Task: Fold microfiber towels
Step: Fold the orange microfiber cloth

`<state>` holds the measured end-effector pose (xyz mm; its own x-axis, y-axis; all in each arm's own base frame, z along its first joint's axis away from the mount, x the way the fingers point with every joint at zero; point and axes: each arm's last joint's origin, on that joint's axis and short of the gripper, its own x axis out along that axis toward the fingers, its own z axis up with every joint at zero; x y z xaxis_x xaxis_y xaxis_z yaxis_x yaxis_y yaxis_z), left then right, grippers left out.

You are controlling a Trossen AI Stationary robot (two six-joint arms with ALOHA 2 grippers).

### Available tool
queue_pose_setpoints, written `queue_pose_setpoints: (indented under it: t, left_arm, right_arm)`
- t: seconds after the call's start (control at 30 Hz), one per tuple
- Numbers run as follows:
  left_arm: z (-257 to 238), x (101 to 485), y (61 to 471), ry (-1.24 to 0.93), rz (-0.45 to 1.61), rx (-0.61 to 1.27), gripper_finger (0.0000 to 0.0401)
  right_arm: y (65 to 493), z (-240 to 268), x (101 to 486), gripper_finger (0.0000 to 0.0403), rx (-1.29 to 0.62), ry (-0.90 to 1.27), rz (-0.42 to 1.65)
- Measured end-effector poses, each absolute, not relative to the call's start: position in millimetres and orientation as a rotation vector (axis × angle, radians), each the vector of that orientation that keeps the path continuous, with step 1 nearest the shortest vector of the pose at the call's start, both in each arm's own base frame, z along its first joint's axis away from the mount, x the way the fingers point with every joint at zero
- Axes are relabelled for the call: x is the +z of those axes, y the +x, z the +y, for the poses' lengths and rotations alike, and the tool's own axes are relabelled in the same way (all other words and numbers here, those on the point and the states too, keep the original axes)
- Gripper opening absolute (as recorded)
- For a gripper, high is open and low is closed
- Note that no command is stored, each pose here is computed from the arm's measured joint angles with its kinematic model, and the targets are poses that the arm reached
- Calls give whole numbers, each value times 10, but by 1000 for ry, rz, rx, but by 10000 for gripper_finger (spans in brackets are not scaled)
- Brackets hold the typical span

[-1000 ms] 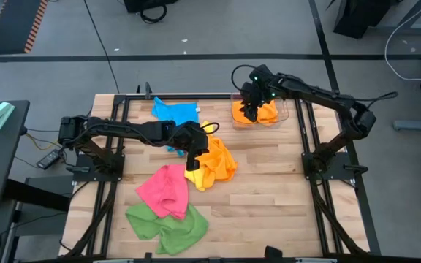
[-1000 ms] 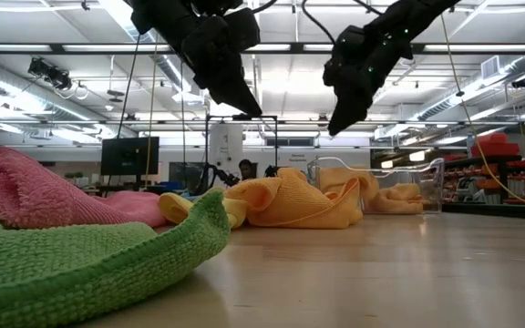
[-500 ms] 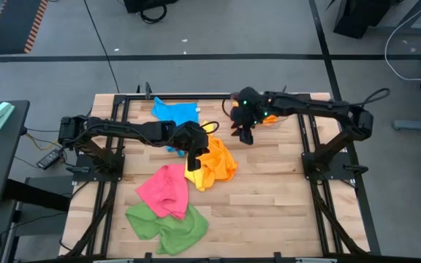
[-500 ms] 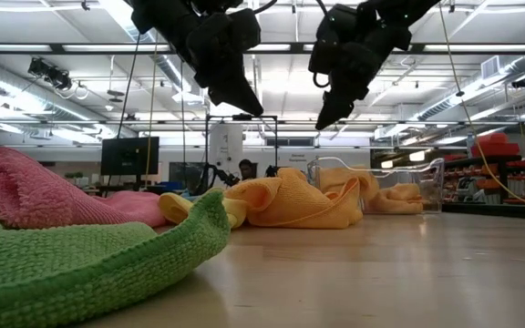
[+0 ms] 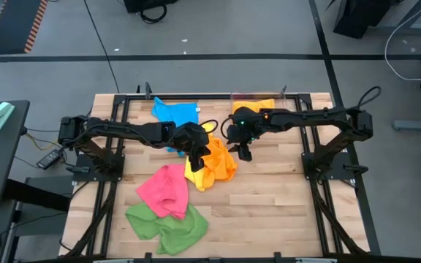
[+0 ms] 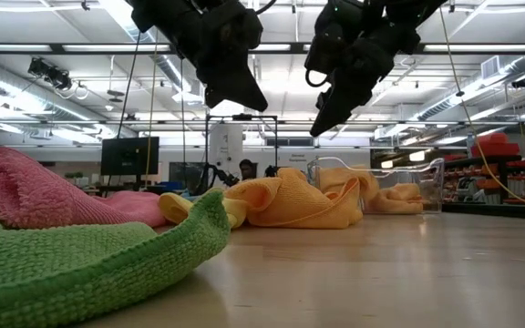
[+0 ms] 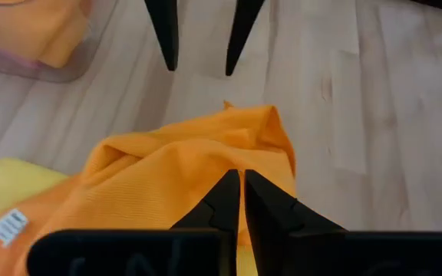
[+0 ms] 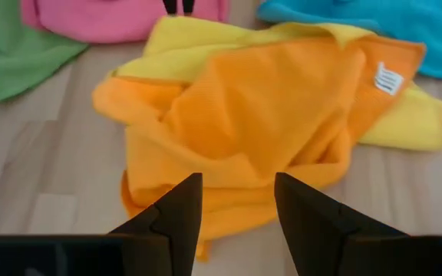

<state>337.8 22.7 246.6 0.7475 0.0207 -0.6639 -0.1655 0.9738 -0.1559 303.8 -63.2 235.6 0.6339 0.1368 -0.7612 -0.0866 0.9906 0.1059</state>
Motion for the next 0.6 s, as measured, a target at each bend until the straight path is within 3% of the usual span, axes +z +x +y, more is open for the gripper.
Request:
queue_pose_setpoints:
  t: [0.33, 0.6]
  left_arm:
    - [41, 2455, 3375, -362, 738, 118, 14]
    - [-77, 2523, 3430, -372, 654, 78, 18]
  right_arm:
    - [3116, -536, 2397, 172, 141, 53, 798]
    - [3144, -451, 2196, 172, 152, 17, 632]
